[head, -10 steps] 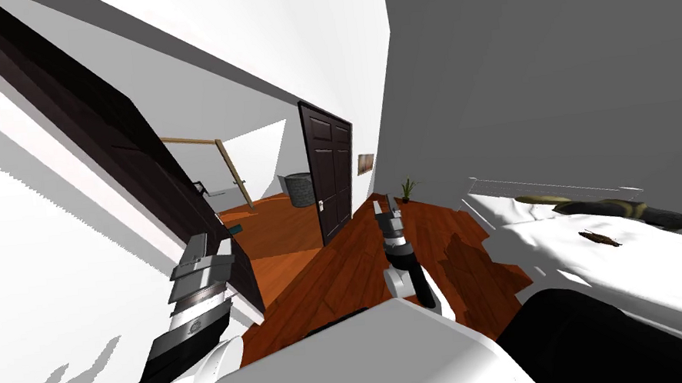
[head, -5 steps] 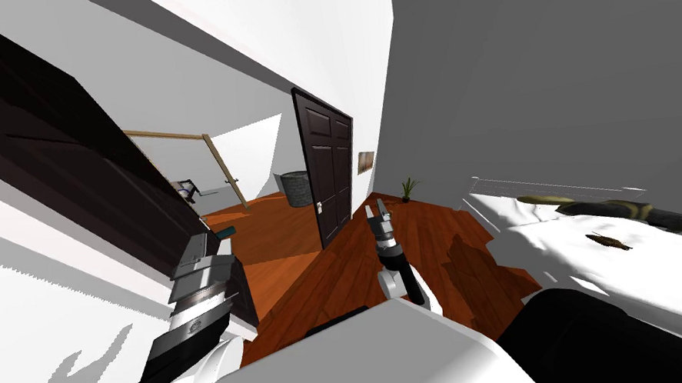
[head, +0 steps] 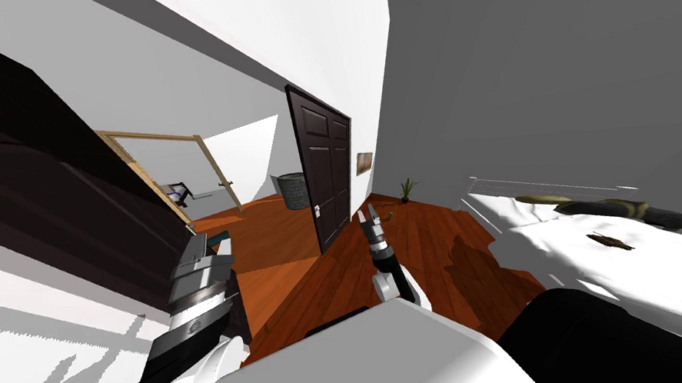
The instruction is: Push the door open
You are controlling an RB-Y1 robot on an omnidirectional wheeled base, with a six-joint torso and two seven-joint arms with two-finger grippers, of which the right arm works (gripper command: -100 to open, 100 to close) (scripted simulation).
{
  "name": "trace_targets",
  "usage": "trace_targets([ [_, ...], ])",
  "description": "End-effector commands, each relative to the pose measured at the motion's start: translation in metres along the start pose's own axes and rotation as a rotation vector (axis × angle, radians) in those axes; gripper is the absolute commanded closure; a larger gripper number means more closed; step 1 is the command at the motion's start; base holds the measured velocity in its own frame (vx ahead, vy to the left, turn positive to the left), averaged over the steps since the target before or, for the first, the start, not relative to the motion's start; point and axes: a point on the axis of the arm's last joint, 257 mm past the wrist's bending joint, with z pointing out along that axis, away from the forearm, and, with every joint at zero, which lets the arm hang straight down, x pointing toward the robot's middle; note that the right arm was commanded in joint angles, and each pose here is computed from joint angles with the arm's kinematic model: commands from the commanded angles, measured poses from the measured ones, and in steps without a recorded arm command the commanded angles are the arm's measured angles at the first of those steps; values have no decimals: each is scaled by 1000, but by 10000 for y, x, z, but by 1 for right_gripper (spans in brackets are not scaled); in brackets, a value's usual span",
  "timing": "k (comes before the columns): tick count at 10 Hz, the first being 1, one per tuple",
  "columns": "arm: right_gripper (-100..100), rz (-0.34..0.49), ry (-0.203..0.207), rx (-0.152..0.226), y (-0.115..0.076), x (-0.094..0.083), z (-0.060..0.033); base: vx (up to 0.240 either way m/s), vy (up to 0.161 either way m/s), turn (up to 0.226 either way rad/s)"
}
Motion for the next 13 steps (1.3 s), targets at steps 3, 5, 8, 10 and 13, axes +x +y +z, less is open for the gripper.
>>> trace_targets([
  [3,-100,41,38,34,-230,199,-38,107,5,-34],
  [5,-100,75,73,67,-426,385,-97,134,0,-63],
  [8,-100,108,110,101,-616,579,-171,109,-13,-33],
  [10,-100,130,137,125,-744,718,-232,98,-17,-42],
  [13,-100,161,178,162,-929,929,-336,101,3,-38],
])
